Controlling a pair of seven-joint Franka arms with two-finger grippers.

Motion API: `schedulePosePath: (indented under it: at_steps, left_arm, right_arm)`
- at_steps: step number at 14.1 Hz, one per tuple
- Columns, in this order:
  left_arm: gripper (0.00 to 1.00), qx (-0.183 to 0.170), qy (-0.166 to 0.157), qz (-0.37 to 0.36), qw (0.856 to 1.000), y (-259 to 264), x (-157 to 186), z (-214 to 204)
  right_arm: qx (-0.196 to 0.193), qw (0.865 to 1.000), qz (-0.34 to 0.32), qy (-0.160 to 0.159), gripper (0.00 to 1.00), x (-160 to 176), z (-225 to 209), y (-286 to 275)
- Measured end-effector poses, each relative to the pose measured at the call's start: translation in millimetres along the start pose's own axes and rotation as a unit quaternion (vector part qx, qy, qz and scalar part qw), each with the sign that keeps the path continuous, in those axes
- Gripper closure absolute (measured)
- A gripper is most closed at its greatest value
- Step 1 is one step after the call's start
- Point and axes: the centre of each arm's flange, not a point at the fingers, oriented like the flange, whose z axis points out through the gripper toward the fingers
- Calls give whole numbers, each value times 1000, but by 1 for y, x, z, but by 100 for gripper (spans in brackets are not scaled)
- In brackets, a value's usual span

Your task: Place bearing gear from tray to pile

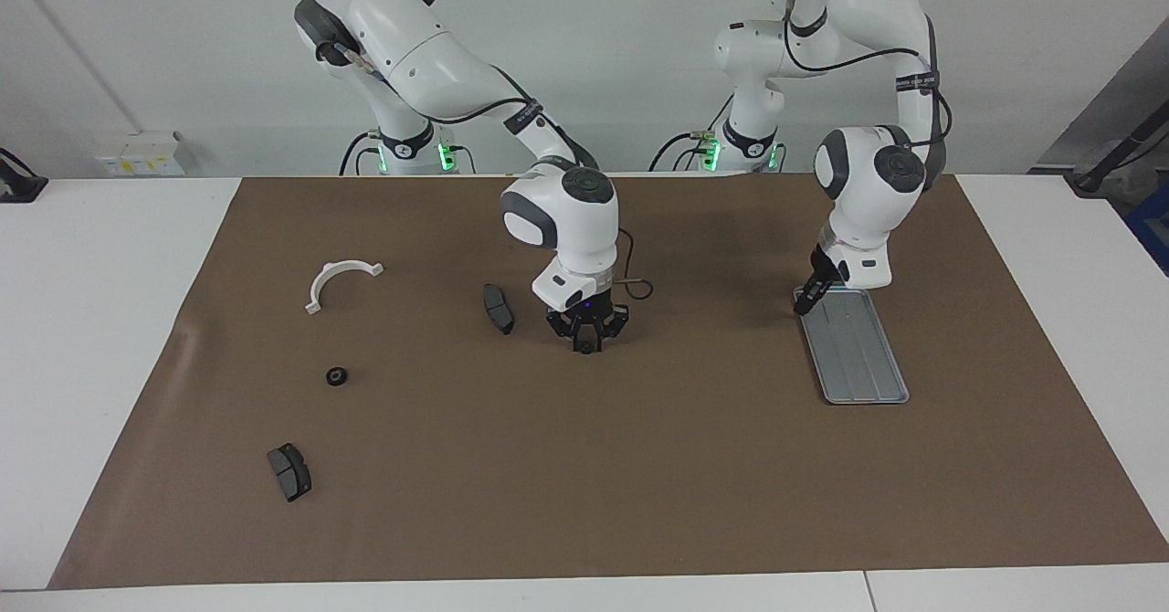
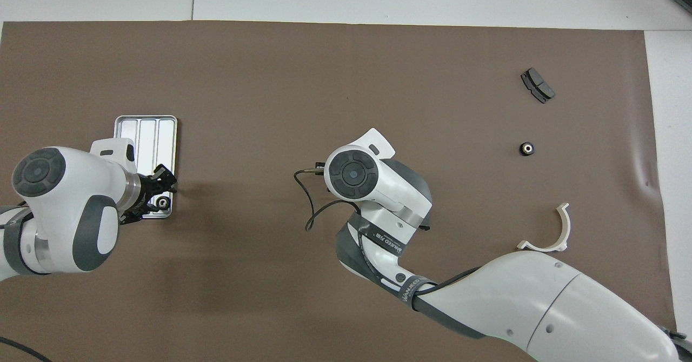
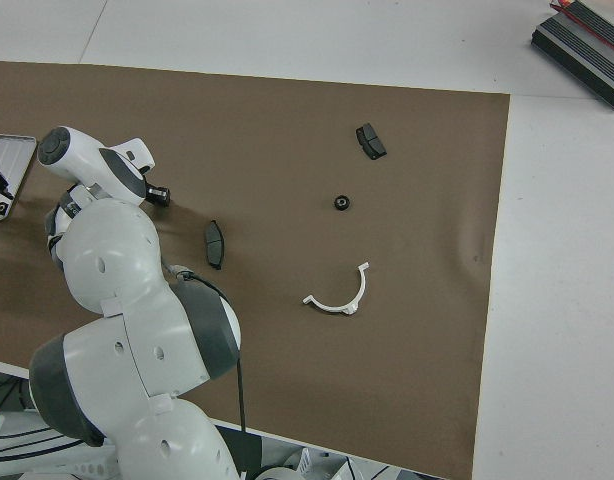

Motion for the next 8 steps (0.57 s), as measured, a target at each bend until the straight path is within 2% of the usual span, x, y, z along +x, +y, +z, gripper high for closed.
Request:
schedulePosePath:
  at_steps: [4, 6, 8]
  left_arm:
    - [47, -6, 5, -19, 1000, -7, 3, 6]
    - [50, -7, 6, -24, 1000, -7, 2, 6]
    - [51, -9, 7, -29, 1000, -6, 1, 6]
  right_arm:
    - [1, 1000, 2, 2, 76, 3, -2, 0]
    - [-9, 1000, 13, 9, 76, 16, -14, 9]
    - [-24, 999, 36, 29, 76, 39, -42, 30]
